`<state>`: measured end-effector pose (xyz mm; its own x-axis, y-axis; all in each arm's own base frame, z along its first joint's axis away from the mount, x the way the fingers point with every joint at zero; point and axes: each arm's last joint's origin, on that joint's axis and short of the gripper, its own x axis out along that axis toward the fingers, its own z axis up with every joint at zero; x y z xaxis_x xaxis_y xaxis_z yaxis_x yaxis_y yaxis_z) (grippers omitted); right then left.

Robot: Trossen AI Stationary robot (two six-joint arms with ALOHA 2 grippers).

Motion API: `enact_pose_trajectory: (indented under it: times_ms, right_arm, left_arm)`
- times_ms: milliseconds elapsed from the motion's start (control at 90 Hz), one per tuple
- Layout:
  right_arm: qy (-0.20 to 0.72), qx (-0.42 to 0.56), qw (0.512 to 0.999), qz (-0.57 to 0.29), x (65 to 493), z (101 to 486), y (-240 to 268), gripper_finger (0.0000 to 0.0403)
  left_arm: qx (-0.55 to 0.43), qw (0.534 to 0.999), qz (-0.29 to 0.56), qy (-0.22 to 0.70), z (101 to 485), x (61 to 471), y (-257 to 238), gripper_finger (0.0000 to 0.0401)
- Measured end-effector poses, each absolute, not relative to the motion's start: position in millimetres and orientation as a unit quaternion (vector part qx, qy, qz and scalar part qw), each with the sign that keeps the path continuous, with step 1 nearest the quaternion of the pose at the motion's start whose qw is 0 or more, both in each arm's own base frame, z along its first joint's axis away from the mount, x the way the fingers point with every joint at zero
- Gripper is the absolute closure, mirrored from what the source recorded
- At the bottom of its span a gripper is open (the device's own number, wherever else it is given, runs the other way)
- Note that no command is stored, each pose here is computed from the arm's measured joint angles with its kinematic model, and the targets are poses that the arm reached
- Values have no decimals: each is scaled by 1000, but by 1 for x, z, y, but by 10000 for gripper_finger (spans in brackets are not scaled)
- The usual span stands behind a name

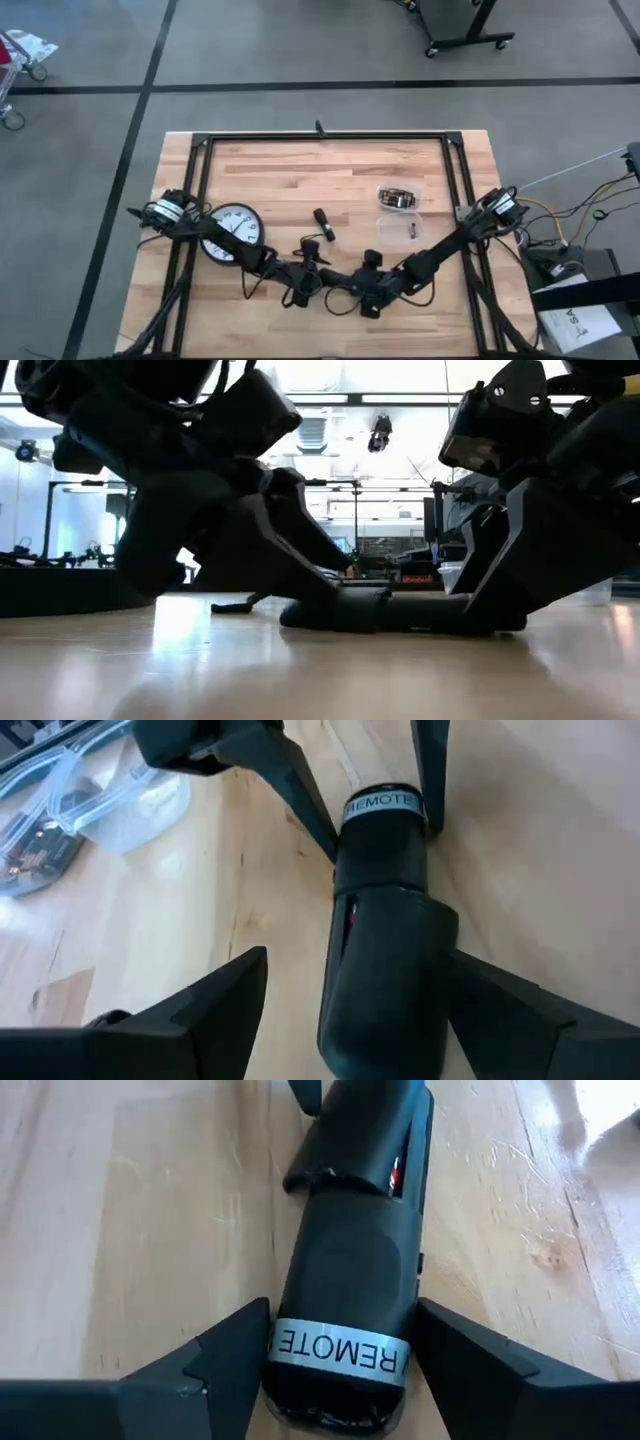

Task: Insert battery
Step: Close the remote’s battery compartment cover

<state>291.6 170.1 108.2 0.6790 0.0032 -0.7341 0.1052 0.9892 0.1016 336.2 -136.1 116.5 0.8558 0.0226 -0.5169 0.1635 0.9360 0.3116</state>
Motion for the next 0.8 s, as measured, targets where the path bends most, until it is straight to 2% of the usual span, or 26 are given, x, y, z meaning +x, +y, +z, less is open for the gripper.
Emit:
enact_pose_trajectory:
  times_ms: [233, 589, 800]
  right_arm:
    - [400, 63, 914, -27, 292, 108, 170, 187]
    - [400, 62, 914, -26, 292, 108, 170, 172]
    - [400, 62, 914, -26, 292, 108, 170, 179]
  left_arm:
    - [172, 945, -56, 273, 114, 337, -134, 132]
    - [181, 939, -64, 284, 105, 336, -136, 132]
    - [197, 936, -70, 284, 102, 336, -139, 132]
